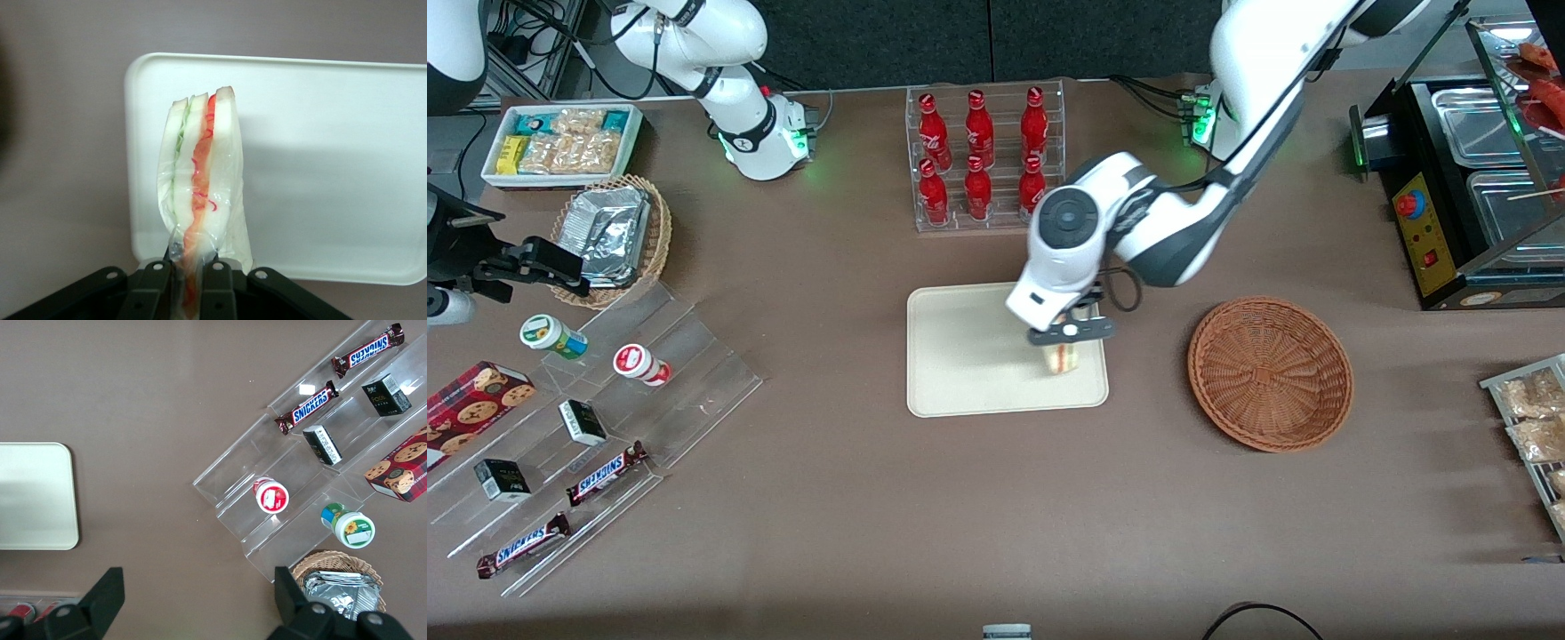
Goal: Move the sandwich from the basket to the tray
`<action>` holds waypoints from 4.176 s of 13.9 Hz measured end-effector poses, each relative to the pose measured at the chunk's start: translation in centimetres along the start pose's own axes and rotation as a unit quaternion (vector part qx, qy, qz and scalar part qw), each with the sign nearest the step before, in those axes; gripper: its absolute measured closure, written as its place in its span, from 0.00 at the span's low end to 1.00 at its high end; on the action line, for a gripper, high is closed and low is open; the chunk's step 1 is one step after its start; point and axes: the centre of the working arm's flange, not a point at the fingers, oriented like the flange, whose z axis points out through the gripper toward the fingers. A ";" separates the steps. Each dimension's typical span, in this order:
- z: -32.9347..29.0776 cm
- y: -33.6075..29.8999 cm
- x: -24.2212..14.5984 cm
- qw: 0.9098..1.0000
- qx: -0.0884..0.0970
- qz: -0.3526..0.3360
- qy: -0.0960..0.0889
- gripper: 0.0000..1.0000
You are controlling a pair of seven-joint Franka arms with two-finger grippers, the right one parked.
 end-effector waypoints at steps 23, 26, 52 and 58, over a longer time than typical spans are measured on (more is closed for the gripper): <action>8.0 6.4 -1.5 0.997 0.041 0.068 0.008 0.75; 8.2 6.5 -1.3 0.997 0.039 0.067 0.006 0.46; -12.6 -20.7 14.1 0.995 0.025 -0.063 -0.072 0.00; -16.9 -29.2 13.9 0.996 0.023 -0.023 -0.080 0.00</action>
